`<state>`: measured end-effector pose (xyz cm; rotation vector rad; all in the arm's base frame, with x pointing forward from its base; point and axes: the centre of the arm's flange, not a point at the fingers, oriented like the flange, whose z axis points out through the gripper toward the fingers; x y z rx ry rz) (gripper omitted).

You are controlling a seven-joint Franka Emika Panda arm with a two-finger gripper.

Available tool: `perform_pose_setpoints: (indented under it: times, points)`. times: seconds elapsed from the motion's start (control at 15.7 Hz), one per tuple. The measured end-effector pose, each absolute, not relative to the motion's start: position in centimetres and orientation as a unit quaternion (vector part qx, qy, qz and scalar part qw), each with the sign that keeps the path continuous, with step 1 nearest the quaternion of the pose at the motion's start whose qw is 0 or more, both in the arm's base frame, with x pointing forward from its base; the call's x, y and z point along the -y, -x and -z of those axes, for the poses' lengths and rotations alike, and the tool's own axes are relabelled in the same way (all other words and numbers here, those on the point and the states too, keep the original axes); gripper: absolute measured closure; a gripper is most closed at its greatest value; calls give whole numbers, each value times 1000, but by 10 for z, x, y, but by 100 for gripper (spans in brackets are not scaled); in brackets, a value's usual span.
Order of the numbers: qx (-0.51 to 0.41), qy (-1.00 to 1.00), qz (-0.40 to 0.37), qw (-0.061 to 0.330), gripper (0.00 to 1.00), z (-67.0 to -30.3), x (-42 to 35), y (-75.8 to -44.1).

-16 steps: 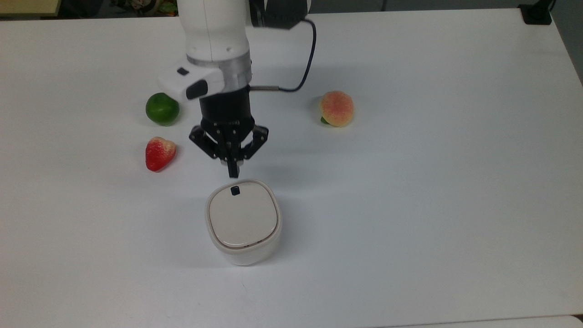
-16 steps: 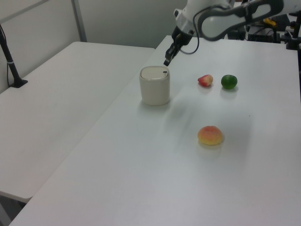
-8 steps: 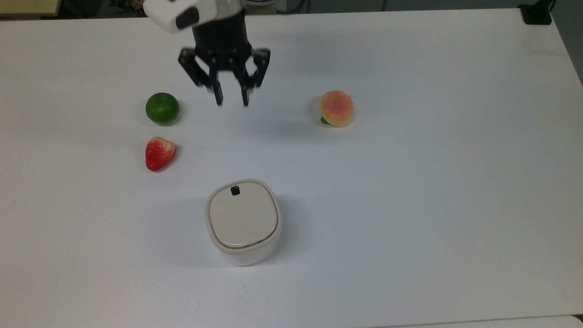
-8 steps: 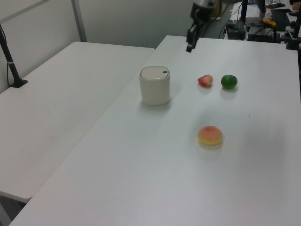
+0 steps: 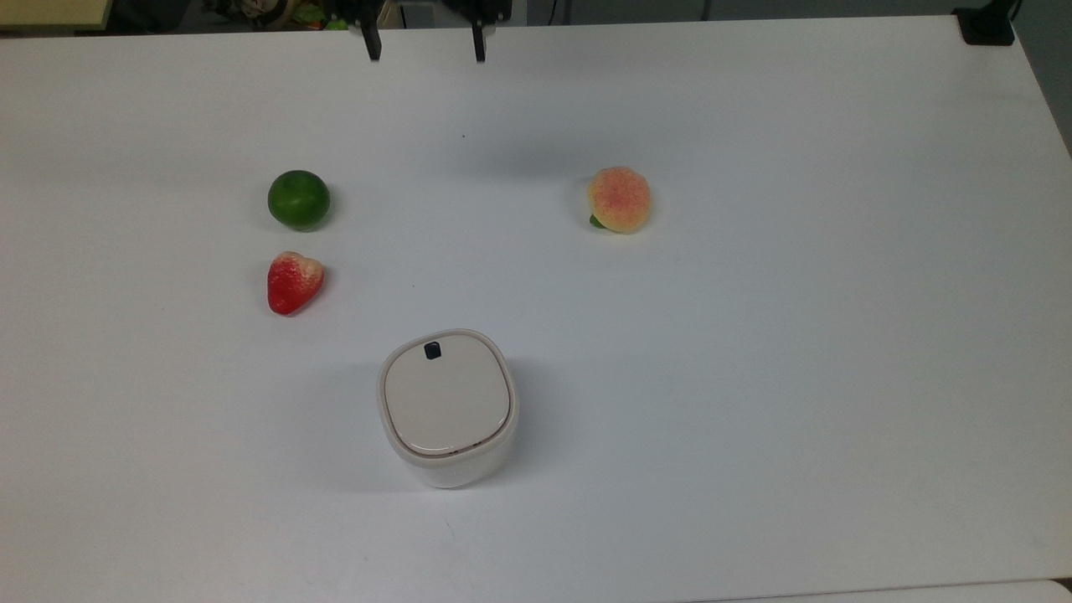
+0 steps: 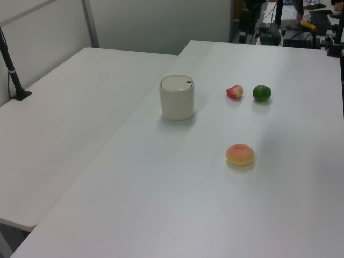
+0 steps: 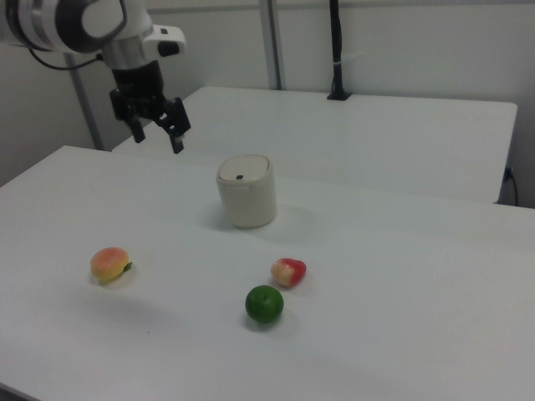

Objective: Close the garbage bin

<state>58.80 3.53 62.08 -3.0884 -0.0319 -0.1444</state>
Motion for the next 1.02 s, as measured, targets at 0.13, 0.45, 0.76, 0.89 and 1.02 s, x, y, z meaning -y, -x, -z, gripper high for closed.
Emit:
perform_pose_setpoints:
  times: [0.13, 0.45, 0.76, 0.89, 1.02]
  points:
    - [12, 999, 26, 24, 0, -633, -35, -571]
    - [14, 999, 9, 29, 0, -667, -34, -531]
    - [14, 999, 24, 40, 0, -661, -36, -531]
    - [14, 998, 45, 41, 0, -653, -38, -540]
    - [12, 997, 61, 42, 0, -646, -38, -548]
